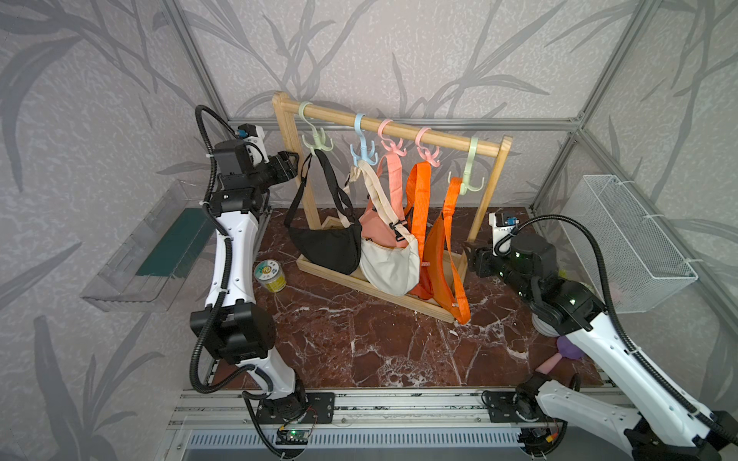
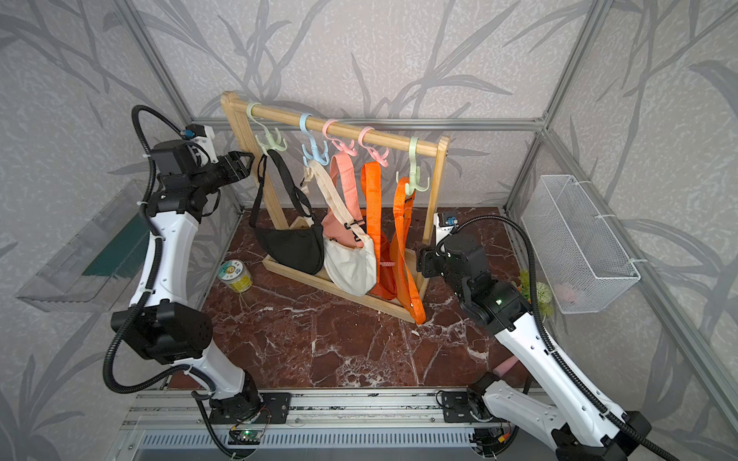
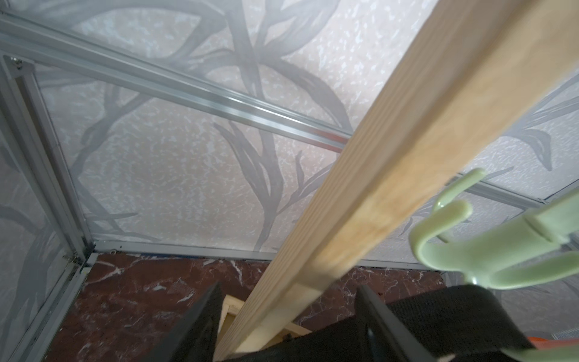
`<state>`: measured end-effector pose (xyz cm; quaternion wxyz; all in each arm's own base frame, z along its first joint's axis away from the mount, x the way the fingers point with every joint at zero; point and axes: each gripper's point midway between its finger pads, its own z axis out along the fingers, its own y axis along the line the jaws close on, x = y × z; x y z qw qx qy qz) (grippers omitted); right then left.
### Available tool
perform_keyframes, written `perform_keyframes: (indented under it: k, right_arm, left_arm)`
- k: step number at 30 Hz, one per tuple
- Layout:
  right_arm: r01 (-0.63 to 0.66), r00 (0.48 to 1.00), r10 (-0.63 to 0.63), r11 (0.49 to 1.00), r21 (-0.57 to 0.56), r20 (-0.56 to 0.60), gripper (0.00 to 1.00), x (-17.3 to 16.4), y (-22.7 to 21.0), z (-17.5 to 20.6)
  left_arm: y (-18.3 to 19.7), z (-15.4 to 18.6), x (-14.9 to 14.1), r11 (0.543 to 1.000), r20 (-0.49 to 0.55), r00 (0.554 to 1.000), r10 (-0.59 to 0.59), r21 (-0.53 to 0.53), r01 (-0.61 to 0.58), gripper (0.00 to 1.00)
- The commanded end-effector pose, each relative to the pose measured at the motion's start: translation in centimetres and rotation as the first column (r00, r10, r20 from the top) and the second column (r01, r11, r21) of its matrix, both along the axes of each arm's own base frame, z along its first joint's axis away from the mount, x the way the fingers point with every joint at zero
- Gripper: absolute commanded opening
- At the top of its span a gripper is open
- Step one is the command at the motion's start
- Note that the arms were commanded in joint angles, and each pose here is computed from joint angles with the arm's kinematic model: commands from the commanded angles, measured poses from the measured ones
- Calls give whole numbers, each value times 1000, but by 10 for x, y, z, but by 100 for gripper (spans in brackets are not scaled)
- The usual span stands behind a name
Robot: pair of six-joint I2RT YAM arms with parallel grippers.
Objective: Take the bag off the hook
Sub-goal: Adjust the clothesline at the center of the board.
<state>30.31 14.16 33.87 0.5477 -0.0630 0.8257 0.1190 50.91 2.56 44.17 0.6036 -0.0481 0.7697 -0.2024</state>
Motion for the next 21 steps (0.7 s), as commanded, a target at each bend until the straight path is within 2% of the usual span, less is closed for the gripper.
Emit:
perform_keyframes:
  k: [1,8,11,14,21]
  right_arm:
    - [3,1000,-3,1000,1,-5,71,12,1,1]
    - [-18,1000,18,999,31,-24,71,32,9,-3]
    - [-15,1000,15,999,29,-25,69,38,9,-5]
    - [-21,999,22,1000,22,-27,63,43,9,-8]
    - [-76,997,76,997,6,20,52,53,20,-6]
  left_arm:
    - [-12,17,0,998,66,995,-69,4,69,69]
    - [-13,18,12,996,76,993,-86,-9,87,61]
    - [-13,16,15,996,77,993,-85,-18,87,53]
    - [-13,15,18,996,83,993,-83,-17,84,48]
    - [-13,17,18,997,116,990,-78,5,78,46]
